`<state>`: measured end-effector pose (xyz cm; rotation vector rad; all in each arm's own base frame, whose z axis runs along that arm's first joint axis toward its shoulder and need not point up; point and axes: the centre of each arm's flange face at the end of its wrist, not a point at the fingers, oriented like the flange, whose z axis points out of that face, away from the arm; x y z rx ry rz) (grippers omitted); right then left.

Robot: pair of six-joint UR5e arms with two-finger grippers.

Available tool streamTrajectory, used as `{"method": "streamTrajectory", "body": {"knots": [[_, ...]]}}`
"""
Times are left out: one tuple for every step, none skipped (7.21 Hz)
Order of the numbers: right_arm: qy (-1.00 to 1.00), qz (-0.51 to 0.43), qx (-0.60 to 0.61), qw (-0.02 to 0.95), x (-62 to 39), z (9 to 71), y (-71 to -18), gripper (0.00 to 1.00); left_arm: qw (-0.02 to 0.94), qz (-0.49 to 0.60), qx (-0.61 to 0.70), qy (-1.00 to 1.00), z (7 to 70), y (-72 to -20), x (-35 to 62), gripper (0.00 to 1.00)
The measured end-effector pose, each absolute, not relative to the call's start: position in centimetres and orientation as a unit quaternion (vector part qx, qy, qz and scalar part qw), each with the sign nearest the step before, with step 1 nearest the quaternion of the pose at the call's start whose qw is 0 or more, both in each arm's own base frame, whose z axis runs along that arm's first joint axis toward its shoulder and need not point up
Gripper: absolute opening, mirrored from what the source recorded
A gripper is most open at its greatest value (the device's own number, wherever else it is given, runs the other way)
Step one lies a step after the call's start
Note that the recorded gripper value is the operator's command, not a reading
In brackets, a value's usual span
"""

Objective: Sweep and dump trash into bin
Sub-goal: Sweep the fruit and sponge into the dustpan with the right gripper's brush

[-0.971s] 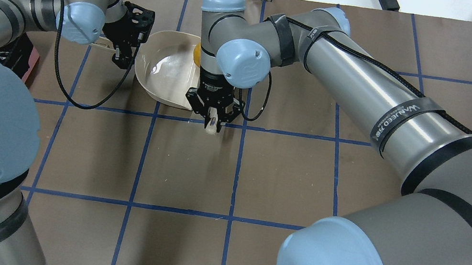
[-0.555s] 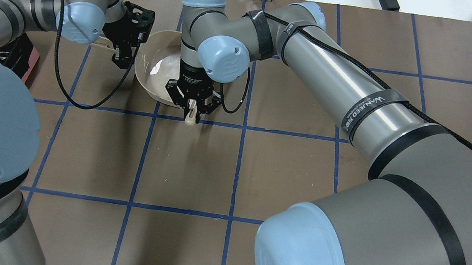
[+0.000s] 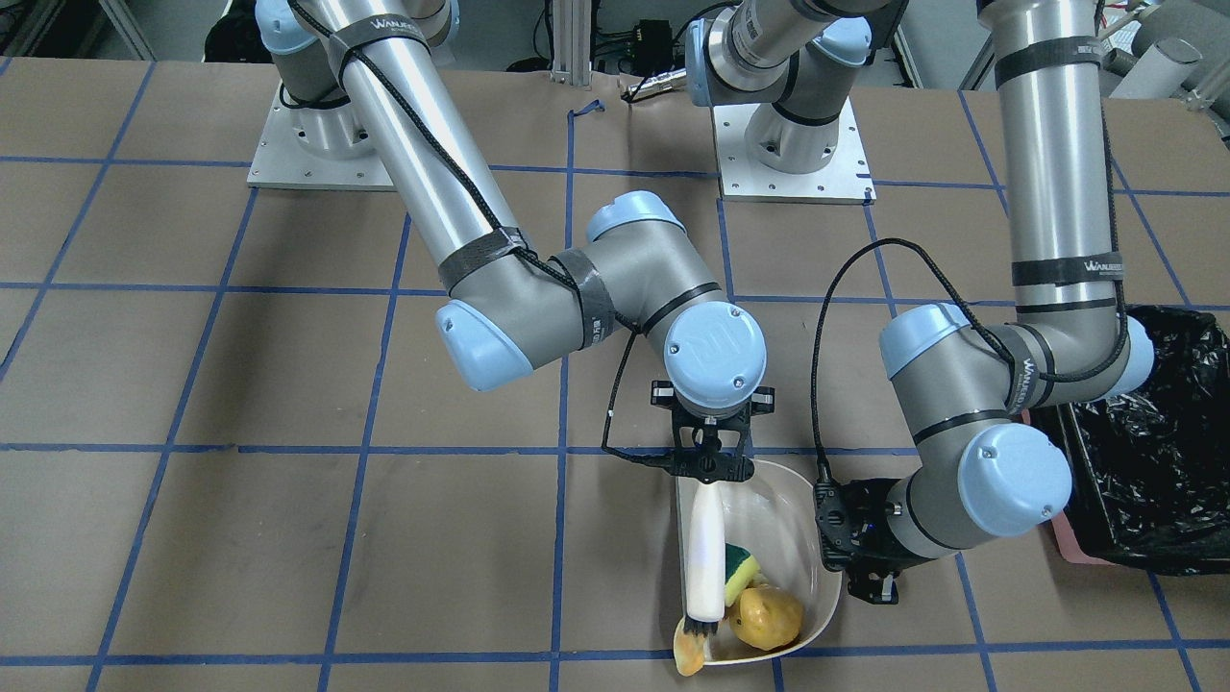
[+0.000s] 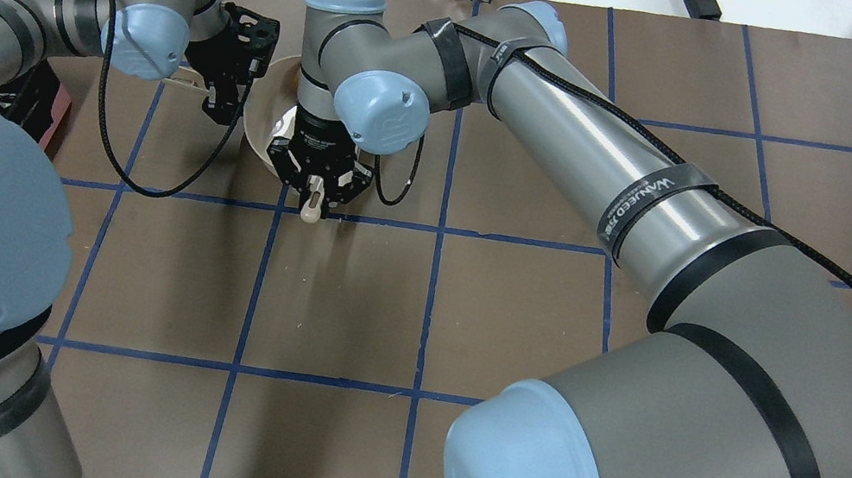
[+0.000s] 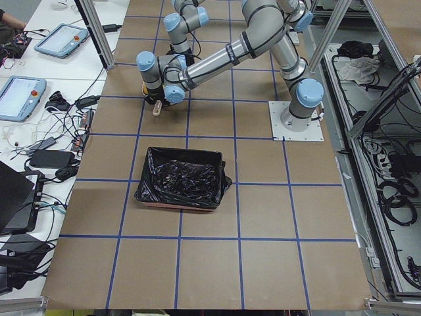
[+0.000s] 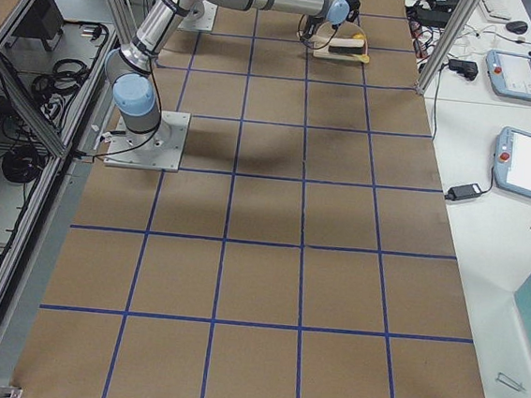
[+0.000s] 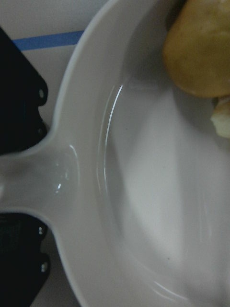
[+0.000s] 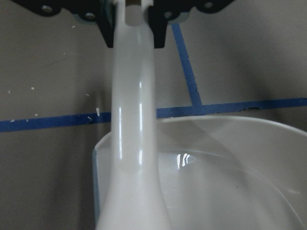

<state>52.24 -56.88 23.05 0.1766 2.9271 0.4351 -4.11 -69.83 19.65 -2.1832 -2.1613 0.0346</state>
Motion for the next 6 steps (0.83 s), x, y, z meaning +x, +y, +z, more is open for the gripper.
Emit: {"method": "streamTrajectory", "body": {"knots": [[0.983, 0.147, 0.060, 0.097, 53.2, 23.1, -56.3, 0.11, 0.035, 0.012, -0.710, -0.703, 19.6, -69.8, -4.1, 0.10], [0.982, 0.146, 0.062, 0.107, 54.3, 23.1, -55.6, 0.11, 0.036, 0.012, -0.710, -0.703, 19.6, -69.8, -4.1, 0.10], [0.980, 0.147, 0.064, 0.116, 55.3, 23.0, -55.0, 0.11, 0.036, 0.012, -0.710, -0.703, 19.7, -69.8, -4.1, 0.10], [0.978, 0.150, 0.071, 0.124, 56.0, 23.0, -54.6, 0.11, 0.036, 0.013, -0.710, -0.703, 19.7, -69.8, -4.2, 0.10], [0.975, 0.155, 0.080, 0.134, 56.7, 23.2, -54.2, 0.11, 0.036, 0.013, -0.710, -0.703, 19.7, -69.8, -4.2, 0.10], [0.974, 0.156, 0.086, 0.142, 57.2, 23.6, -53.8, 0.12, 0.036, 0.013, -0.711, -0.703, 19.7, -69.8, -4.2, 0.10]]}}
